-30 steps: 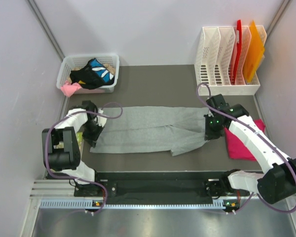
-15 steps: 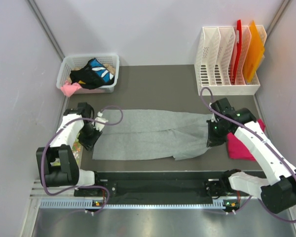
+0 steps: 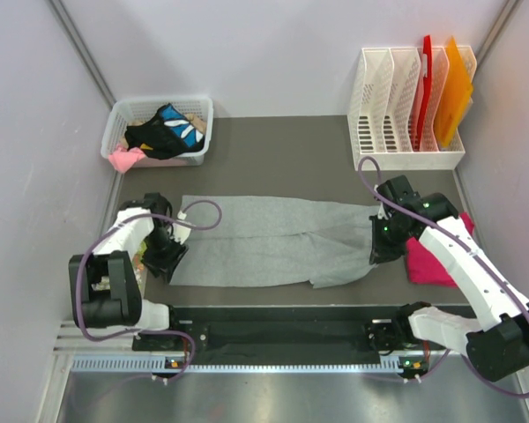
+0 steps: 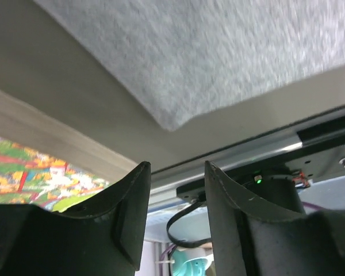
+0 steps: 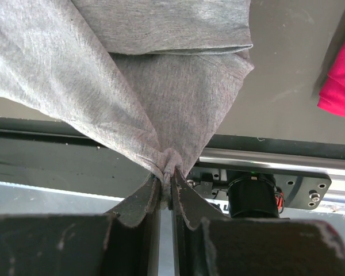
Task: Fold and stack the t-shirts
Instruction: Grap the side of the flattened tshirt closest away from the robot with both arms
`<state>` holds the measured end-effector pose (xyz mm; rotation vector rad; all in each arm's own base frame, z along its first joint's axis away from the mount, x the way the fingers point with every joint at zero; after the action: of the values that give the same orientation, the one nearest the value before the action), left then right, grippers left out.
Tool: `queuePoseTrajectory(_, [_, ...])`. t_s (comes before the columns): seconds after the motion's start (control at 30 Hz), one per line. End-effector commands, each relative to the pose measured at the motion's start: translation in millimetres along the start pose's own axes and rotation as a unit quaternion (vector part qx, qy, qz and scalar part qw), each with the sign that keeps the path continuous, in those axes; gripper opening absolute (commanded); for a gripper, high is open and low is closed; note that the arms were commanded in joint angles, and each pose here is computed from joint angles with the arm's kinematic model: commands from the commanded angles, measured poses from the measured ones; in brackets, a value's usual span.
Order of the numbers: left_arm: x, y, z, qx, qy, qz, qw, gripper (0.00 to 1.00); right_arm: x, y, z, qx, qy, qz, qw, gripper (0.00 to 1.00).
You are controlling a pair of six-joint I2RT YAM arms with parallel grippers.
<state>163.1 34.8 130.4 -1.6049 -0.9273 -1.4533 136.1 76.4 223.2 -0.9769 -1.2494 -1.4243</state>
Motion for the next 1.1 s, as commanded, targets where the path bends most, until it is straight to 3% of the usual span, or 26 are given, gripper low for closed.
queuePoseTrajectory(0.0, [-12.5, 16.7, 3.3, 0.026, -0.015, -0.028, 0.999, 0.48, 6.0, 7.2, 4.3, -0.009, 0.011, -0.025, 1.0, 0.02])
queuePoseTrajectory(0.57, [-33.6, 23.6, 5.3, 0.046, -0.043, 0.01, 0.998, 0.49, 5.7, 18.5, 8.8, -0.007, 0.013, -0.031, 0.999, 0.02])
queuePoseTrajectory(0.67, [-39.1, 24.5, 3.3, 0.05, -0.057, 0.018, 0.997, 0.4, 6.6, 20.1, 9.4, -0.006, 0.014, -0.032, 0.999, 0.01])
queuePoseTrajectory(0.83, [-36.5, 28.8, 6.1, 0.057, -0.052, 0.013, 0.997, 0.02, 8.5, 20.6, 9.0, -0.001, 0.011, -0.033, 0.999, 0.01])
queuePoseTrajectory(1.07, [-11.7, 34.0, 8.9, 0.048, -0.042, -0.008, 0.998, 0.0, 11.6, 20.9, 8.1, 0.002, 0.009, -0.037, 0.999, 0.01])
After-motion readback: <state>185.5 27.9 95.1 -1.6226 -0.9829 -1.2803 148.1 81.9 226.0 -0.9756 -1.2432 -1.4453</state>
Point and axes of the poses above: each gripper's point midway between its finger pads, its own x axis back along the fingers, its own z axis along the line the jaws close on, y = z × x, the point moved 8 cm from there along x, back along the fingers, and after that the axes turned 3 degrees about x, right-handed, at the moved point
